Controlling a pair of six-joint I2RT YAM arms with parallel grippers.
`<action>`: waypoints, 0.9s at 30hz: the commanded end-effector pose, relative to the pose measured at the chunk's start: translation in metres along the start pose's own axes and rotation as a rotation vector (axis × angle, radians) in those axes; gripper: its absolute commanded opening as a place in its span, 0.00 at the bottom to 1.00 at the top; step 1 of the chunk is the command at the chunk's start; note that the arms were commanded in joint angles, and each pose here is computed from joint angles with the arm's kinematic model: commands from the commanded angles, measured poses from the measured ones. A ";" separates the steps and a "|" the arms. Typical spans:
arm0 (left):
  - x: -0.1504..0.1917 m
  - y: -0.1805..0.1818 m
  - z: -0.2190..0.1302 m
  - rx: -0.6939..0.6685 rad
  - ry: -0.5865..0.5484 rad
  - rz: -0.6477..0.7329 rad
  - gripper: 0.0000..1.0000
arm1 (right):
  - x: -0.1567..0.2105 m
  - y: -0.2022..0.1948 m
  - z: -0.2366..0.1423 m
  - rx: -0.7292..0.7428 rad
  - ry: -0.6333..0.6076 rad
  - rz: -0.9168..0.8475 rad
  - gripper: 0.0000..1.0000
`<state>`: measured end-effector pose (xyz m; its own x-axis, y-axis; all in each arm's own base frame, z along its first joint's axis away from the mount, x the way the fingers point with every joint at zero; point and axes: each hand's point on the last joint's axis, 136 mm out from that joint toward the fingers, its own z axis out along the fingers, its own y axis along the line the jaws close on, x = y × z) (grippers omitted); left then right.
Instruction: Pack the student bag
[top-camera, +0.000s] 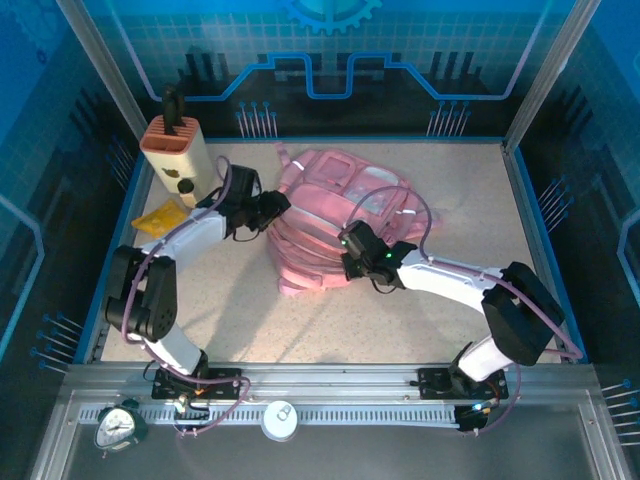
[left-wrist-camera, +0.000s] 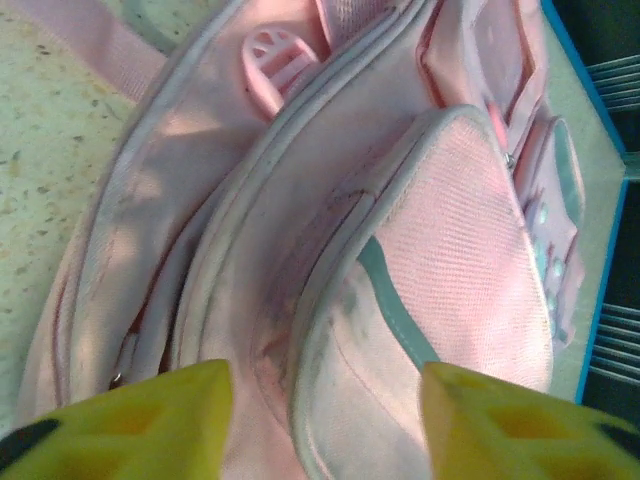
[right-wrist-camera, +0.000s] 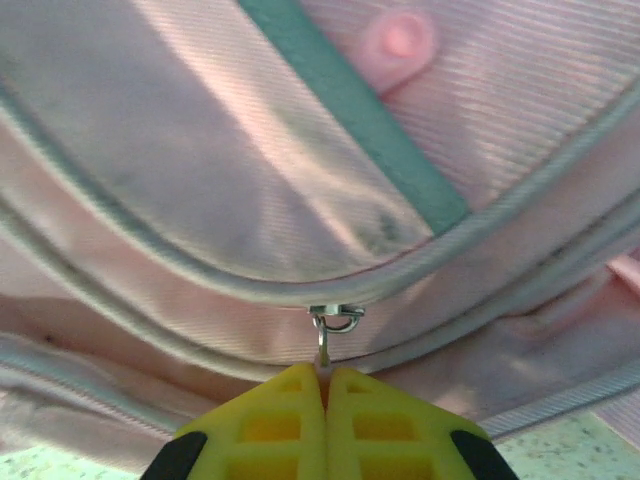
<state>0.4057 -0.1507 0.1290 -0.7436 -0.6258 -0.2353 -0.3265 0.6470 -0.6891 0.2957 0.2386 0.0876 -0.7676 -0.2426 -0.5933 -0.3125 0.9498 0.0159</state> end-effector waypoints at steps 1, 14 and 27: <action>0.041 -0.012 -0.013 0.117 -0.016 -0.148 0.60 | 0.002 0.000 -0.005 0.008 0.023 -0.012 0.00; 0.063 0.037 0.032 -0.241 -0.128 -0.102 0.44 | -0.011 -0.060 0.006 0.127 0.075 0.006 0.00; 0.055 0.007 -0.003 -0.091 -0.057 -0.014 0.53 | -0.068 -0.080 -0.023 0.160 -0.083 -0.046 0.44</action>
<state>0.3770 -0.1838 0.0903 -0.6689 -0.7044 -0.2374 -0.4558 0.6410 -0.6175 0.3584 0.1886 0.1084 -0.7524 -0.2946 -0.5892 -0.2760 0.9531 -0.1240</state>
